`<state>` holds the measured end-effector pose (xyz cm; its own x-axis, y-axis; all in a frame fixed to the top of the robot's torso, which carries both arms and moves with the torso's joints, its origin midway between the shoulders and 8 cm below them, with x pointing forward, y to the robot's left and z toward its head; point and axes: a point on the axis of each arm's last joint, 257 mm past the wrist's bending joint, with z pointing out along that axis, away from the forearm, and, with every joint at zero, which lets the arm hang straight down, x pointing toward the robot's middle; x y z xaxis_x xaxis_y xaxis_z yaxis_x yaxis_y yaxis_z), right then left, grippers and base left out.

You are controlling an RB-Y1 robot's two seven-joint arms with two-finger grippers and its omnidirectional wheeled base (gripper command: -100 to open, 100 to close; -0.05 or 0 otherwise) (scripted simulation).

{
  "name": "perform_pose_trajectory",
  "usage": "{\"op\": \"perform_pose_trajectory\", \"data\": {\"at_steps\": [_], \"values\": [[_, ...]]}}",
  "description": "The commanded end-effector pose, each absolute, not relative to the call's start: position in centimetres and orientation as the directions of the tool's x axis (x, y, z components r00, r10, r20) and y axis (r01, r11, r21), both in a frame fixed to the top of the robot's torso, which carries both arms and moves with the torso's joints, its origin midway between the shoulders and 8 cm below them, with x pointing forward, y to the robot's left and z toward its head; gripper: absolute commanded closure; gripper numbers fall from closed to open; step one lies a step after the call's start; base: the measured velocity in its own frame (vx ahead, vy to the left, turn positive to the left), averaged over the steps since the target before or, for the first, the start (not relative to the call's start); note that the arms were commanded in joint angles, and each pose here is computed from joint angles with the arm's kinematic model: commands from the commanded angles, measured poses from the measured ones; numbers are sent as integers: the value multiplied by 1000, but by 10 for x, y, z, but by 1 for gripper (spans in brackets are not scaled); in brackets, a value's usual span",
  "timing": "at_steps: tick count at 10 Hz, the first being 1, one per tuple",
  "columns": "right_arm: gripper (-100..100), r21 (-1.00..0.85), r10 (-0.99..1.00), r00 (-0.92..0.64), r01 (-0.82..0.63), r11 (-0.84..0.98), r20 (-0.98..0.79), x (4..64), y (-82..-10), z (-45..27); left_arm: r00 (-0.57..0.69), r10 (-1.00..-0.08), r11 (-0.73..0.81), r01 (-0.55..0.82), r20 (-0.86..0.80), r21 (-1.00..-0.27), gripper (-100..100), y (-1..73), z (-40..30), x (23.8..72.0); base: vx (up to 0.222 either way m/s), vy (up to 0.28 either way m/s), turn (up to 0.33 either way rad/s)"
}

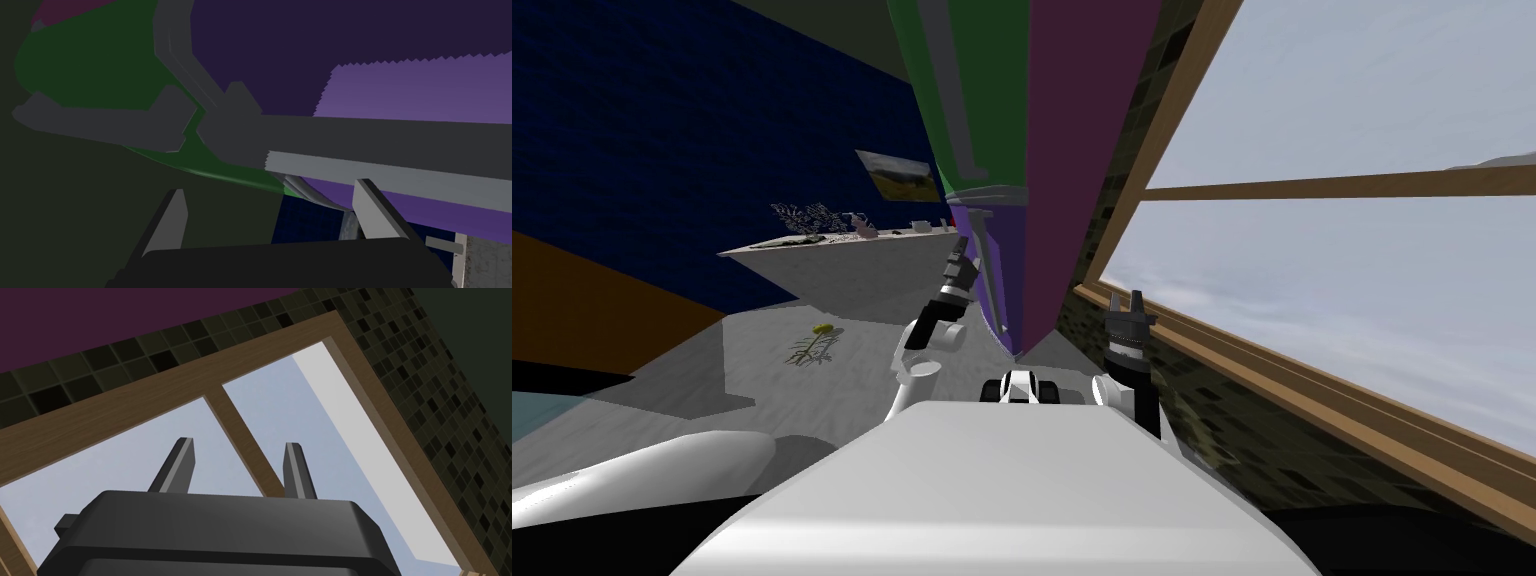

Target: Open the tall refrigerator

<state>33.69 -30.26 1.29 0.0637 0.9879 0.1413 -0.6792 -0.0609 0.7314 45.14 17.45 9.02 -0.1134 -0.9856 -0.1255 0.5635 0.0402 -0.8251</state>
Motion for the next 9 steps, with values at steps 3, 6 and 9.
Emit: {"op": "perform_pose_trajectory", "data": {"at_steps": [3, 6, 9], "values": [[0, 731, 988, 64, -679, -61, 141, 337, -303, 13, -149, -977, 48, 549, -155, -834, -100, 147, 112, 465, 14, -12, 24], [0, 731, 988, 64, -679, -61, 141, 337, -303, 13, -162, -972, 59, 539, -172, -840, -100, 134, 123, 472, 5, -5, 19], [0, 731, 988, 64, -679, -61, 141, 337, -303, 13, -171, -967, 72, 533, -190, -843, -100, 123, 132, 475, 9, -4, 11]]}}
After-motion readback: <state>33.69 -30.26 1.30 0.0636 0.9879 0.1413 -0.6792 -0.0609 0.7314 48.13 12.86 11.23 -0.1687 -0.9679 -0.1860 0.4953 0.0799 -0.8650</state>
